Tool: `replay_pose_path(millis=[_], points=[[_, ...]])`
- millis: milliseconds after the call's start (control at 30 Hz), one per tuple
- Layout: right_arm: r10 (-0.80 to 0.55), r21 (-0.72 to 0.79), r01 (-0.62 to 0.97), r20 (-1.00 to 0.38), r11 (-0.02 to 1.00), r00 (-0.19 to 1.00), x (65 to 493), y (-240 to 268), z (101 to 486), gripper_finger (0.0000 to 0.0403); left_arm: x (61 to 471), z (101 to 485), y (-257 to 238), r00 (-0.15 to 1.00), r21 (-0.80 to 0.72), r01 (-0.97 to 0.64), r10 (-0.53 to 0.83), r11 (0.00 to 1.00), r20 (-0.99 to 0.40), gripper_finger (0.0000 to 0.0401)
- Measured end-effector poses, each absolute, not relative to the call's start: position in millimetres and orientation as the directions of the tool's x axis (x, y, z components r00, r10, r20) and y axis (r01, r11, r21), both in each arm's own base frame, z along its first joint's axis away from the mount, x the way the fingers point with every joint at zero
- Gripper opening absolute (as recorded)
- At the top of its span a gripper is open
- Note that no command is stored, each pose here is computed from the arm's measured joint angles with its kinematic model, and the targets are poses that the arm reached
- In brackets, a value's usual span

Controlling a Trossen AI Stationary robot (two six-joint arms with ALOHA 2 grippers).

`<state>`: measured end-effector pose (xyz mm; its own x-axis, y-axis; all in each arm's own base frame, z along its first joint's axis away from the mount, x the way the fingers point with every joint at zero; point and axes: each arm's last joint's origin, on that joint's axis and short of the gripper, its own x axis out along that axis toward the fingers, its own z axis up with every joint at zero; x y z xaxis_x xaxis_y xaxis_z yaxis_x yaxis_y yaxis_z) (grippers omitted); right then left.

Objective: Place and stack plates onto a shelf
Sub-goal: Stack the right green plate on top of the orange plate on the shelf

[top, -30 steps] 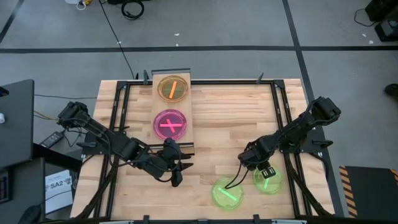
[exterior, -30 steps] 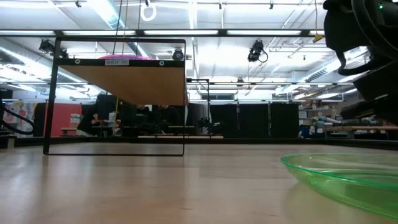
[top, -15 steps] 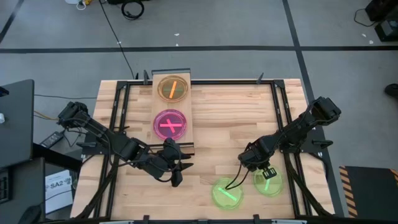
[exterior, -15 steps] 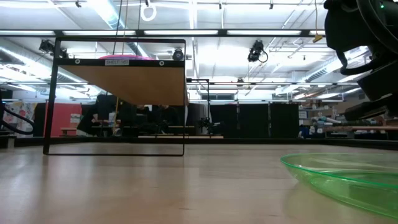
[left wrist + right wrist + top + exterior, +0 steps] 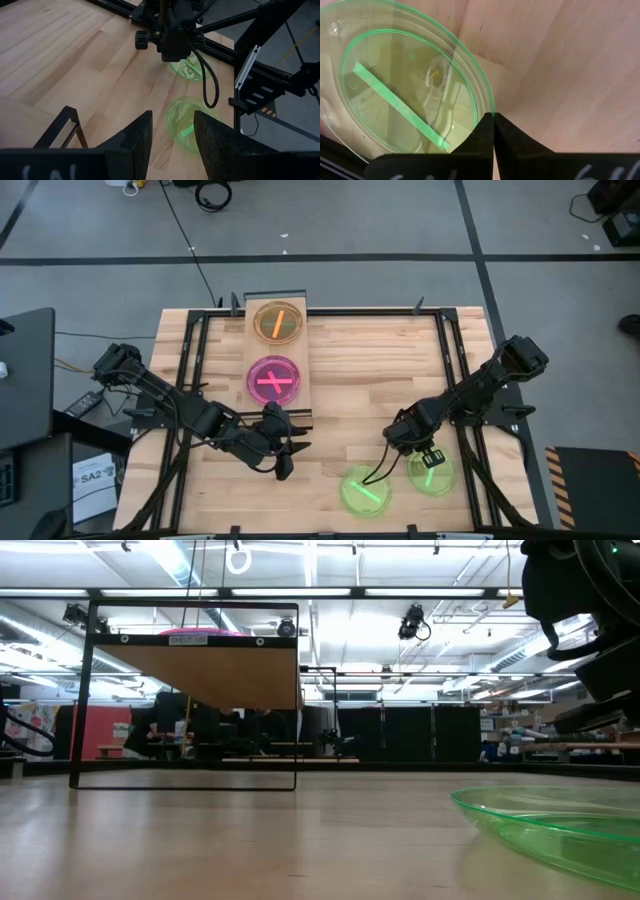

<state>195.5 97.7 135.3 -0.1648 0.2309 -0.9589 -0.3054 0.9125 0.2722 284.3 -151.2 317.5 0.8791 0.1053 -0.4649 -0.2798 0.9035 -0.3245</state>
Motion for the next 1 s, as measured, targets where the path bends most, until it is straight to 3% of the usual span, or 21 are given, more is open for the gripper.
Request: replay_pose_path(millis=[1000], points=[[0.214,0.279,-0.33,-0.952,0.902,-0.219,222,92,199,0.0002,284,317,-151,0.879,-0.325,-0.28,0.106,0.903,-0.465,0.0151]])
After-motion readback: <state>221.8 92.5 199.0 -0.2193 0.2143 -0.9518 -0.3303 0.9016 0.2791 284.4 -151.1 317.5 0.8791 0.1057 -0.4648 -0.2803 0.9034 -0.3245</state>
